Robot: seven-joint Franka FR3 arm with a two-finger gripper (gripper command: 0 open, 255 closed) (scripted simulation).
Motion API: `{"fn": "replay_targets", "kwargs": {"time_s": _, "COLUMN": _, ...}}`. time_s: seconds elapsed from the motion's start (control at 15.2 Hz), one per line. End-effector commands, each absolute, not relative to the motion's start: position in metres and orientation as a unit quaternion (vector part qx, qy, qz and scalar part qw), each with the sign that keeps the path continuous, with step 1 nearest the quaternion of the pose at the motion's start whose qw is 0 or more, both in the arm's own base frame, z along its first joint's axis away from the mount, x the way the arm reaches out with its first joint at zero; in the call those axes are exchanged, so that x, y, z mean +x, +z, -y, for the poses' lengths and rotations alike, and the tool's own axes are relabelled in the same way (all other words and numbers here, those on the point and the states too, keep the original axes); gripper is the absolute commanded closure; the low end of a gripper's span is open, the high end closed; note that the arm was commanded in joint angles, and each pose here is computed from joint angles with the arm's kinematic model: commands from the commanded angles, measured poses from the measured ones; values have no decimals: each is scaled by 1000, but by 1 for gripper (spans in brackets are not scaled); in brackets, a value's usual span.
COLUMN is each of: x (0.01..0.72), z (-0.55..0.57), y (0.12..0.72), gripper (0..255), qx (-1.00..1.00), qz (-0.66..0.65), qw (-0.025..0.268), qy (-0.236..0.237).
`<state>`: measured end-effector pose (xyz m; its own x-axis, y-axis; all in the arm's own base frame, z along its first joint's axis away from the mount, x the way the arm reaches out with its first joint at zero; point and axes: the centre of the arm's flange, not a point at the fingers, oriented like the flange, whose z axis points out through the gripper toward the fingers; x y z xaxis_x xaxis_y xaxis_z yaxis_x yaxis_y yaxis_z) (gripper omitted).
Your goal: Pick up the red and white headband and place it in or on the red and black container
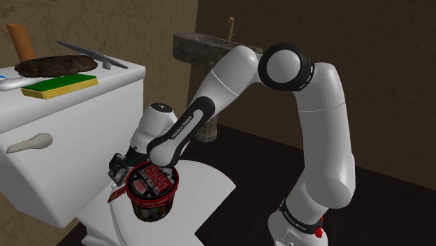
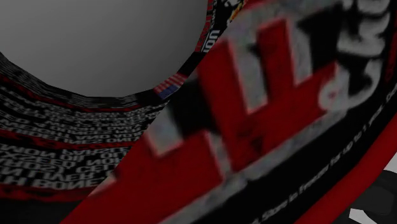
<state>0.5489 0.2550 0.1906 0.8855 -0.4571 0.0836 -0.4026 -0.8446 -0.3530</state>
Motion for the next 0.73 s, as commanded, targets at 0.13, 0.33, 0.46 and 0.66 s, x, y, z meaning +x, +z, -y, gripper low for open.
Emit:
{"fn": "replay_targets", "kwargs": {"time_s": 0.13, "x": 549, "z": -255, "y": 190, "gripper": 0, "qx": -957, "qz": -225, "qw": 165, "qy": -82}}
{"fn": "replay_targets", "kwargs": {"time_s": 0.33, "x": 549, "z": -255, "y": 190, "gripper": 255, "qx": -957, "qz": -225, "qw": 165, "qy": -82}}
{"fn": "replay_targets", "kwargs": {"time_s": 0.46, "x": 549, "z": -255, "y": 190, "gripper": 255, "qx": -957, "qz": -225, "qw": 165, "qy": -82}}
{"fn": "replay_targets", "kwargs": {"time_s": 0.66, "x": 549, "z": -255, "y": 190, "gripper": 255, "qx": -957, "qz": -225, "qw": 165, "qy": -82}}
